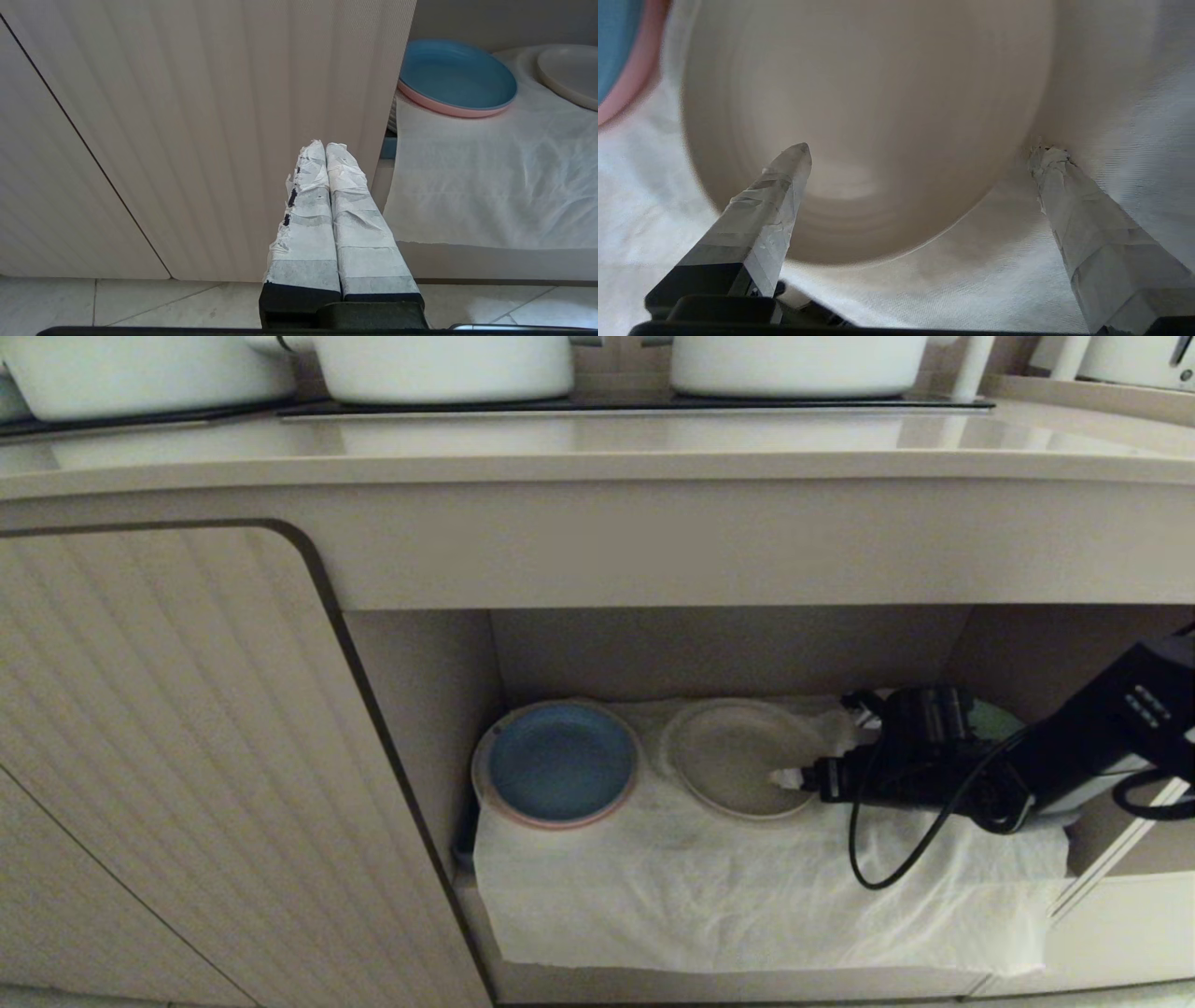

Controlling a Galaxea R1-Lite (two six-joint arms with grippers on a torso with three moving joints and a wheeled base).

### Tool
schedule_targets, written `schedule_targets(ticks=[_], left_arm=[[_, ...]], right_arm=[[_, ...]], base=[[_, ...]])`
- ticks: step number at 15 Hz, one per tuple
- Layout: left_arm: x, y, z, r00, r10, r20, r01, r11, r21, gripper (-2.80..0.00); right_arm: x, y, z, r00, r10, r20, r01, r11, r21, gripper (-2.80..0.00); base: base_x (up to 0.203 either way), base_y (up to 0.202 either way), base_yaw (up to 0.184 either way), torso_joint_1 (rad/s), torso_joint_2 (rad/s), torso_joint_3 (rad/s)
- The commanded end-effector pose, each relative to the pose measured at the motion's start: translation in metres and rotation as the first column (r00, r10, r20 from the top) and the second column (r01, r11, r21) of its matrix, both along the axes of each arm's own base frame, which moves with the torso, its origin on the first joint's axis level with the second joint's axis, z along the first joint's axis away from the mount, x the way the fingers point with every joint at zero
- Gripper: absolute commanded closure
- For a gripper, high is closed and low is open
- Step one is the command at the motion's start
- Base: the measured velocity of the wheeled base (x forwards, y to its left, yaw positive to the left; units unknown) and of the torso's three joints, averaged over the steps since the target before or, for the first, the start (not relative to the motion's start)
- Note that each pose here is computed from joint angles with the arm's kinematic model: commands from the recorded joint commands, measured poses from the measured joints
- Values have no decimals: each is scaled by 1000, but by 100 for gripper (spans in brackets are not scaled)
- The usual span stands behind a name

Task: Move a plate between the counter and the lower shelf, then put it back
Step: Pick up the plate in the cupboard

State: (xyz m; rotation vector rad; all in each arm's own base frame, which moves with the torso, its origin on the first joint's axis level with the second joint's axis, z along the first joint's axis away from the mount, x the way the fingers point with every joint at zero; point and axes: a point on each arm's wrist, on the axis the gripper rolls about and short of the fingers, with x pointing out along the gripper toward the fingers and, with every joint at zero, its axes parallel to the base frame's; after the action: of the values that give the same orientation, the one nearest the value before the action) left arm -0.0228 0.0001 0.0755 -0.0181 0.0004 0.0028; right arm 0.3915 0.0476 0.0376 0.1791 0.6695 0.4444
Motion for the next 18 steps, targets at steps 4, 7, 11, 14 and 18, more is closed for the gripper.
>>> schedule_targets(ticks=[4, 7, 11, 14, 18], left_arm=[[0, 0, 0, 1000, 0, 0, 0, 1000, 0, 0], [0, 0, 0, 1000, 0, 0, 0, 1000, 0, 0], [0, 0, 0, 1000, 0, 0, 0, 1000, 0, 0], [0, 0, 0, 1000, 0, 0, 0, 1000, 0, 0], [0, 0, 0, 1000, 0, 0, 0, 1000, 0, 0]], right_arm=[[0, 6, -3, 999, -35, -4, 35, 999, -40, -280], [0, 10, -2, 1000, -26, 5, 26, 999, -39, -280], [0, 14, -3, 1000, -17, 8, 17, 999, -40, -280], [-1, 16, -4, 999, -41, 6, 41, 997, -62, -280], [-1, 17, -4, 999, -41, 8, 41, 997, -63, -280]], base=[[0, 0, 0, 0, 0, 0], [0, 0, 0, 0, 0, 0], [0, 0, 0, 0, 0, 0], [0, 0, 0, 0, 0, 0], [0, 0, 0, 0, 0, 0]])
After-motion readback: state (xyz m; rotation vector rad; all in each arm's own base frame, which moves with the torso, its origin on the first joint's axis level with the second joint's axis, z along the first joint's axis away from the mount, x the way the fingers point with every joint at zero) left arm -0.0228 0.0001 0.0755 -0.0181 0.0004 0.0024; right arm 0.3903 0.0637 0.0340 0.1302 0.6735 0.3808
